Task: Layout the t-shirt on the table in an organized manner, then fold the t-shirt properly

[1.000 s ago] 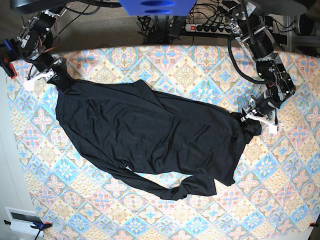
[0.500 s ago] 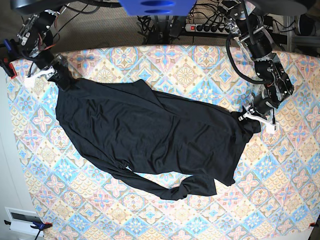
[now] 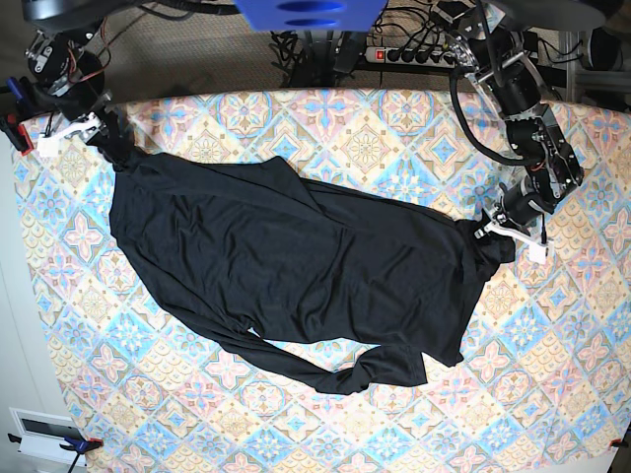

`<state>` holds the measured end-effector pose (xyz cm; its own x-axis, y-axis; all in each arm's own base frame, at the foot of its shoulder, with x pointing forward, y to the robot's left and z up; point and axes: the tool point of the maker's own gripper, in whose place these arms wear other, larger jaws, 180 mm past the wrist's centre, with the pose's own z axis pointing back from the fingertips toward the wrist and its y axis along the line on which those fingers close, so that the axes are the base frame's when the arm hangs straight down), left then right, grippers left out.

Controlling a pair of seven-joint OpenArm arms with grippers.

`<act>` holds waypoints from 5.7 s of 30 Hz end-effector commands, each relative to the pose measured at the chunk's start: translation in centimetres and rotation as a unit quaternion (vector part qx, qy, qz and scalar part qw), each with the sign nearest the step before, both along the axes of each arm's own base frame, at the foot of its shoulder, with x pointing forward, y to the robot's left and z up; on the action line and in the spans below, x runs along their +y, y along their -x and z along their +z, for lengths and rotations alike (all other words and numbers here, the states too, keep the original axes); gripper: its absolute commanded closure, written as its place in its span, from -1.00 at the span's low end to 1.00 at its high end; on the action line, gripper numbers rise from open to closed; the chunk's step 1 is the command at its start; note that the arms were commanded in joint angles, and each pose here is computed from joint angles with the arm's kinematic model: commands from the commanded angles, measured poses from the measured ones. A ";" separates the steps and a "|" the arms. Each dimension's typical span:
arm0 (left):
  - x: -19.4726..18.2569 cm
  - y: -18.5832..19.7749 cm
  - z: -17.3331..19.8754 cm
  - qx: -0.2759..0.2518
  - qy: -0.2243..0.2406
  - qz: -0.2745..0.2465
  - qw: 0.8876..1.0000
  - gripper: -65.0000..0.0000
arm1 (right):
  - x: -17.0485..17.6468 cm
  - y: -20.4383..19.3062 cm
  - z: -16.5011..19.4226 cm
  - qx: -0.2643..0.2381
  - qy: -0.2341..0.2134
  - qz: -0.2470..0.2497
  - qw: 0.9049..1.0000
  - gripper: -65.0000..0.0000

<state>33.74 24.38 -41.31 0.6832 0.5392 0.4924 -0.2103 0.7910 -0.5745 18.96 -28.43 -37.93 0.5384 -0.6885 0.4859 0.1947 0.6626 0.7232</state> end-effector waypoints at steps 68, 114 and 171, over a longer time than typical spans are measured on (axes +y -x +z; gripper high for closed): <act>2.2 -0.1 1.5 -0.022 -0.016 0.008 1.000 1.00 | 0.3 -5.7 -2.1 0.029 0.043 0.029 0.998 0.95; 11.7 18.5 3.9 0.046 -0.085 0.048 0.994 1.00 | 1.8 2.1 -3.9 0.089 0.017 0.069 0.994 0.95; 14.7 19.3 6.3 0.004 -0.066 0.133 0.989 0.47 | 7.9 -0.3 4.2 0.009 0.307 0.355 0.883 0.45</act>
<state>13.95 38.36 -36.17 0.5395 0.6534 0.5310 -0.4433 0.7566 -0.4806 18.50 -20.36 -34.93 0.7718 0.2037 0.6023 -0.3988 0.8929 0.2091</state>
